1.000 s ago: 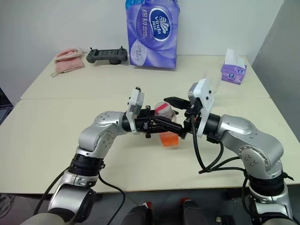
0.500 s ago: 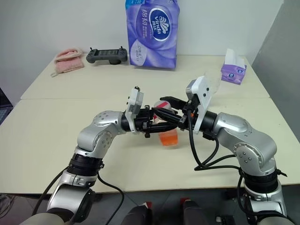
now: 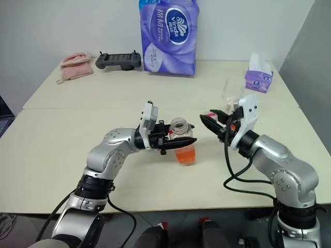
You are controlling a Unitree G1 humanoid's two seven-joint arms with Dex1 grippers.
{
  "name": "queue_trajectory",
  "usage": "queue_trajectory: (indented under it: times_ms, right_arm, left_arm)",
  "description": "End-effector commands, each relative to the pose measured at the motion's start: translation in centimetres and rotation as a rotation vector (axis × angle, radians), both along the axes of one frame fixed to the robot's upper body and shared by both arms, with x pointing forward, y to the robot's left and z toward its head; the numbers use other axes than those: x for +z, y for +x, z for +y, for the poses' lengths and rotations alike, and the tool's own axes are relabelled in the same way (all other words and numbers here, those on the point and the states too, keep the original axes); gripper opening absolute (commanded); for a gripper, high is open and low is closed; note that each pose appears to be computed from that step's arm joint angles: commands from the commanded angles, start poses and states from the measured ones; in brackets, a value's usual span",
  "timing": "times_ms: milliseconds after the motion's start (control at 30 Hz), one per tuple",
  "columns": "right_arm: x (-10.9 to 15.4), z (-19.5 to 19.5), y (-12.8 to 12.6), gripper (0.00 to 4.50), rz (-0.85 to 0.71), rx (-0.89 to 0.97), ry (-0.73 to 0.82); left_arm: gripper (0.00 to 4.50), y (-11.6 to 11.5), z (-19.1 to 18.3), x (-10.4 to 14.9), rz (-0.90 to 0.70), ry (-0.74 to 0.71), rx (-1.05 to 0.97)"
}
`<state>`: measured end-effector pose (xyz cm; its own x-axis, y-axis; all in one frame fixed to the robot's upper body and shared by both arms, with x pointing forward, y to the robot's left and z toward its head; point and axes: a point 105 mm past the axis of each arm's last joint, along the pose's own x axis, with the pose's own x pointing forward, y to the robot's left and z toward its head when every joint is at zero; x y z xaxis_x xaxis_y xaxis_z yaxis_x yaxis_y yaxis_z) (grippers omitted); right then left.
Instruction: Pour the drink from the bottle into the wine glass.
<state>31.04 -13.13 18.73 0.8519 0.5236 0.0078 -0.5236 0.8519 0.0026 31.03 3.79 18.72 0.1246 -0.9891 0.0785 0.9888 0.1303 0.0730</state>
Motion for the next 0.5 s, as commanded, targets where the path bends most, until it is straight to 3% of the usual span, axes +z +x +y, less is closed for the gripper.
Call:
queue_trajectory:
  times_ms: [33,200,267,500]
  right_arm:
    - [-3.0,-2.4,1.2,1.78,0.013,-0.201,-0.069]
    - [-9.3,-5.4,2.0,1.78,0.173,-0.4,-0.055]
    - [-10.6,-6.3,2.1,1.78,0.206,-0.452,-0.066]
    - [-10.1,-6.4,1.9,4.07,0.149,-0.434,-0.128]
  left_arm:
    - [2.18,-0.5,-0.2,1.6,-0.064,-0.027,-0.009]
    - [2.18,-0.3,-0.2,1.8,-0.069,-0.025,-0.005]
    - [2.18,-0.3,-0.2,1.9,-0.072,-0.023,-0.004]
    - [2.18,-0.2,0.0,2.0,-0.077,-0.022,0.005]
